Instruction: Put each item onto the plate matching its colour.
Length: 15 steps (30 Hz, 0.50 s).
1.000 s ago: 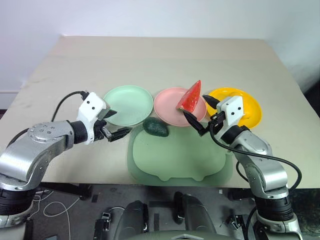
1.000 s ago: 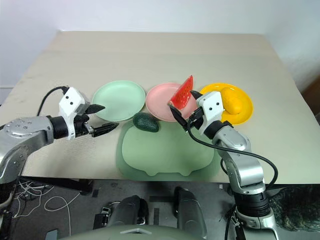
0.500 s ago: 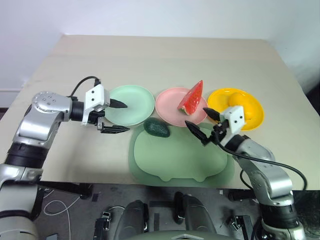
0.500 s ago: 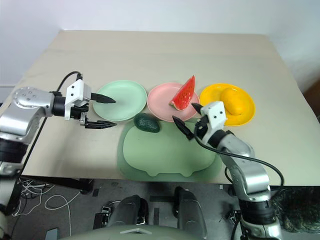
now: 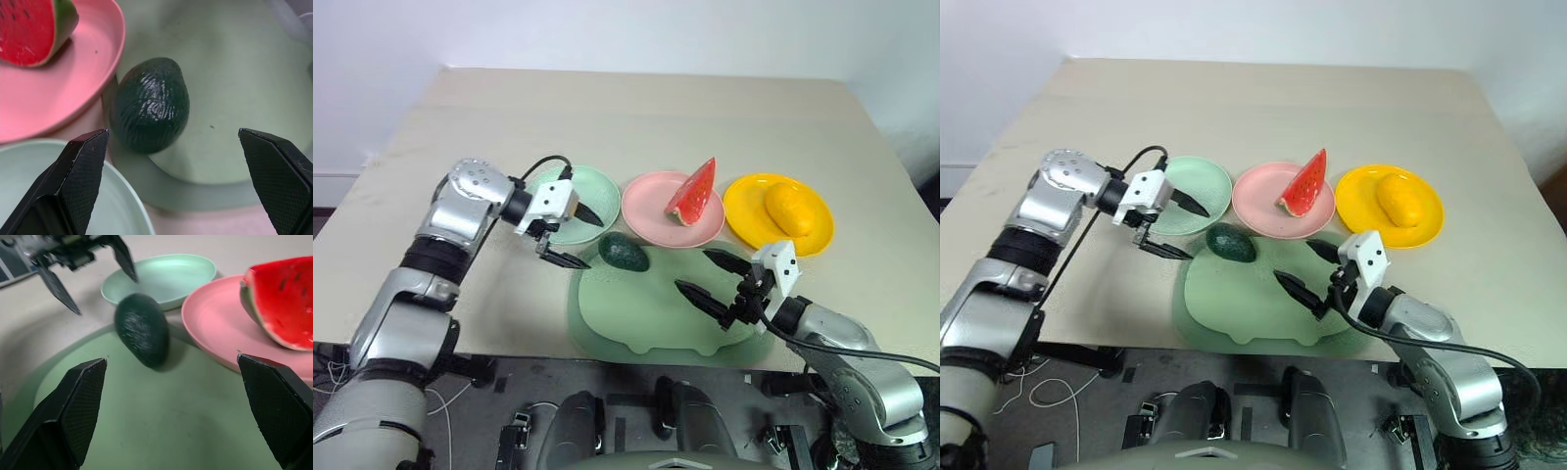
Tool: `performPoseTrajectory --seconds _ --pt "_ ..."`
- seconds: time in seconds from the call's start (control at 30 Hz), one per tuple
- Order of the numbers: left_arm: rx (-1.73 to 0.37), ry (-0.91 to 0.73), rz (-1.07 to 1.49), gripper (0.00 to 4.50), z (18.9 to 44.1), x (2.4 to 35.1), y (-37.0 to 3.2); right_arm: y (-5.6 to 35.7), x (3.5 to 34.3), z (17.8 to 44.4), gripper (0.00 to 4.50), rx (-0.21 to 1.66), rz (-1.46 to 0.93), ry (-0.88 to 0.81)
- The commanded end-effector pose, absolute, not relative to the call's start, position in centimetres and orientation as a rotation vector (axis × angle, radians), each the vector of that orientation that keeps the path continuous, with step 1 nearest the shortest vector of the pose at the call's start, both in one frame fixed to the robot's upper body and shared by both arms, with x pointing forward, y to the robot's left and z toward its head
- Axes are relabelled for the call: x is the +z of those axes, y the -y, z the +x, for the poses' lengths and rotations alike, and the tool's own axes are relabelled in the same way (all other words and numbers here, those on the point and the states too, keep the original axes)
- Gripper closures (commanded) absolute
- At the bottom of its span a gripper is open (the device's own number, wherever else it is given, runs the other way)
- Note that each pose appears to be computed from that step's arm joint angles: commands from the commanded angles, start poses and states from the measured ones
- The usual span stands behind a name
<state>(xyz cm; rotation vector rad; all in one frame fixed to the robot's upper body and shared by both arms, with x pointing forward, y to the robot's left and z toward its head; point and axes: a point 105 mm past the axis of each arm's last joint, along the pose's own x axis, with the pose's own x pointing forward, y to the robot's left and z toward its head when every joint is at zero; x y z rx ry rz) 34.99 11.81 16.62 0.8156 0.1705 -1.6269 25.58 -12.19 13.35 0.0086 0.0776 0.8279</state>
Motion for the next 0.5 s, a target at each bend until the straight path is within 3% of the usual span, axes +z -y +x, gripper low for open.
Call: performPoseTrajectory --seconds 0.03,0.5 --pt "-1.645 -0.133 0.888 0.03 35.4 17.2 -11.0 11.4 14.9 25.3 0.00 0.835 -0.001 -0.013" --pt "-1.727 -0.136 0.955 0.03 36.0 15.7 -7.9 11.9 15.2 25.4 0.00 0.788 -0.003 -0.009"
